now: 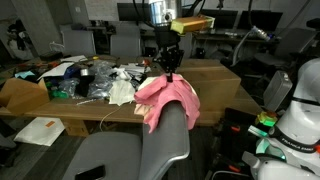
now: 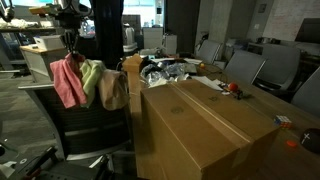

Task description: Move the shirts and towels to the top of the box

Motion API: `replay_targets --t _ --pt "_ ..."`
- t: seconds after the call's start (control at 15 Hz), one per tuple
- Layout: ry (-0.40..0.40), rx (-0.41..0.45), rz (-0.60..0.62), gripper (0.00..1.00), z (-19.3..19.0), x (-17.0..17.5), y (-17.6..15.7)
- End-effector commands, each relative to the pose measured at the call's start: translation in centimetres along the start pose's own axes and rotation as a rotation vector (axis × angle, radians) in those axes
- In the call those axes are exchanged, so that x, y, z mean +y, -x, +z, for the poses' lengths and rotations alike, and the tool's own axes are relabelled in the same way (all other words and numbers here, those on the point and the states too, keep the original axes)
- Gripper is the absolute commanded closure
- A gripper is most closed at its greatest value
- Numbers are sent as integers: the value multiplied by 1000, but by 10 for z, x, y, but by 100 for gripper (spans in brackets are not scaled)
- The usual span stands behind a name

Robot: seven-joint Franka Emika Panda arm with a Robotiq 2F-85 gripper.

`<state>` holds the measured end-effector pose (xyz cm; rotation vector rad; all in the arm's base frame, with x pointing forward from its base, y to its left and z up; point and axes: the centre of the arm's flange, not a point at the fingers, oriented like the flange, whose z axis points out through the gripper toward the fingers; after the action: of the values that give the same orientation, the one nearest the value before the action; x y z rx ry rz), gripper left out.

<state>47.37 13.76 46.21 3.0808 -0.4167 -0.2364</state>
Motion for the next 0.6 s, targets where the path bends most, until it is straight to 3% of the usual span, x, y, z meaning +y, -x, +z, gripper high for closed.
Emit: replay_targets --t 0.0,0.27,0.53 --pt "-6 54 29 97 -31 -2 12" --pt "-28 102 44 97 -60 -1 28" --pt "-21 122 122 97 -73 10 20"
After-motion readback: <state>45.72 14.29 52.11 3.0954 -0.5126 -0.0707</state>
